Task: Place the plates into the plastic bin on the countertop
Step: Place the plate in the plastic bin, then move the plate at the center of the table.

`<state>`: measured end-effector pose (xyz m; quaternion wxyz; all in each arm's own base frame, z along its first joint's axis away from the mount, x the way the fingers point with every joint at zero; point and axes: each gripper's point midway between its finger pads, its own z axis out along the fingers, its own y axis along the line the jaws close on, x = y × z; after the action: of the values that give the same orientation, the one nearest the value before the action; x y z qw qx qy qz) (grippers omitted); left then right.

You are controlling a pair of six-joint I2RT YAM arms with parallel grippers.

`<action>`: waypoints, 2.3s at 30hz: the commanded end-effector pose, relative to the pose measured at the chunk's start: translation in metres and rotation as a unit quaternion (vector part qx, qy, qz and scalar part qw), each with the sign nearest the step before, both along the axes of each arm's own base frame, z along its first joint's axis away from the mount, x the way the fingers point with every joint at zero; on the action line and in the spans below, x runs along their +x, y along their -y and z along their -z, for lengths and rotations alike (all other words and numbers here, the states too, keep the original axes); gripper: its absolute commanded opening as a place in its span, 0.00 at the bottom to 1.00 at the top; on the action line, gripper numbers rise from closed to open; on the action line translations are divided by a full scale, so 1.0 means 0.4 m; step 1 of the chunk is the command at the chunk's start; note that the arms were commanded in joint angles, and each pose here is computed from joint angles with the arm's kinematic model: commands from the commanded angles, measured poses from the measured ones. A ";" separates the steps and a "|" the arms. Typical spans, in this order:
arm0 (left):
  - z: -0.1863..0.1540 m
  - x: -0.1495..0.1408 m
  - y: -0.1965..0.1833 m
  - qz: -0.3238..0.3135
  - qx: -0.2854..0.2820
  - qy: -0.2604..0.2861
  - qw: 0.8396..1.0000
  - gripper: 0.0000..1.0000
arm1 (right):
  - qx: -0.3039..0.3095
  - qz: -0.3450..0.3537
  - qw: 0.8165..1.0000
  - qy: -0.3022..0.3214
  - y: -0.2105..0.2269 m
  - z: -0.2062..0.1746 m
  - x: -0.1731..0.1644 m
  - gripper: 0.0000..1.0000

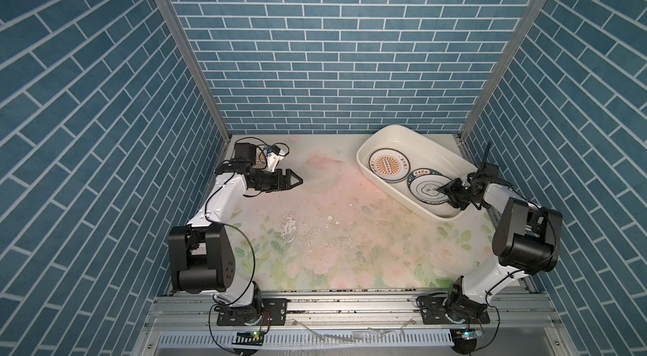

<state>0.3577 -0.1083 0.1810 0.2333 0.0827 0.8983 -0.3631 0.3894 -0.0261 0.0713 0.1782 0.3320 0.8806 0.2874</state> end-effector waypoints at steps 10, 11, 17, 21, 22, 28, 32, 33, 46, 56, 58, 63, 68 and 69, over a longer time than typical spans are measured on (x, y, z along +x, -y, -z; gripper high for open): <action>0.021 -0.001 0.001 0.008 -0.006 -0.008 1.000 0.89 | -0.072 -0.021 0.995 -0.070 0.062 0.049 -0.001 0.45; 0.023 -0.001 0.001 0.008 -0.007 -0.010 1.000 0.89 | -0.074 -0.022 0.994 -0.074 0.064 0.053 0.000 0.45; 0.030 0.002 0.003 0.009 -0.009 -0.013 1.000 0.89 | -0.082 -0.038 0.992 -0.089 0.054 0.065 0.011 0.45; 0.027 0.009 0.003 0.008 -0.010 -0.014 1.000 0.89 | -0.094 -0.048 0.989 -0.104 0.047 0.070 0.010 0.46; 0.024 0.011 0.003 0.009 -0.011 -0.013 1.000 0.89 | -0.096 -0.048 0.988 -0.107 0.047 0.072 0.008 0.46; 0.013 0.027 0.003 0.004 -0.015 -0.010 1.000 0.90 | -0.124 -0.055 0.983 -0.127 0.062 0.063 0.001 0.47; 0.006 0.034 0.003 0.001 -0.017 -0.013 1.000 0.90 | -0.158 -0.054 0.976 -0.142 0.082 0.047 -0.010 0.48; 0.005 0.035 0.004 0.000 -0.018 -0.013 1.000 0.90 | -0.163 -0.051 0.975 -0.144 0.086 0.041 -0.013 0.48; -0.027 0.092 -0.024 -0.030 0.002 0.010 0.999 0.93 | -0.200 -0.019 0.977 -0.078 0.112 -0.112 0.013 0.49; -0.055 0.190 -0.138 -0.104 0.098 0.057 0.988 0.98 | -0.211 -0.018 0.974 0.081 0.024 -0.337 0.021 0.48; -0.064 0.217 -0.168 -0.121 0.108 0.067 0.984 1.00 | -0.200 -0.035 0.971 0.125 -0.027 -0.385 0.017 0.48; -0.082 0.295 -0.241 -0.168 0.117 0.080 0.976 1.00 | -0.170 -0.099 0.954 0.228 -0.192 -0.497 -0.016 0.47; -0.062 0.393 -0.311 -0.200 0.157 0.088 0.963 0.99 | -0.105 -0.175 0.929 0.308 -0.375 -0.550 -0.066 0.46; -0.054 0.414 -0.333 -0.212 0.166 0.087 0.959 0.99 | -0.098 -0.195 0.924 0.313 -0.410 -0.549 -0.079 0.45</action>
<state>0.5050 0.0039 0.2070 0.3544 -0.0218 0.9174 -0.1798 0.3618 0.1066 0.2746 0.4028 0.0614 0.8737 0.2658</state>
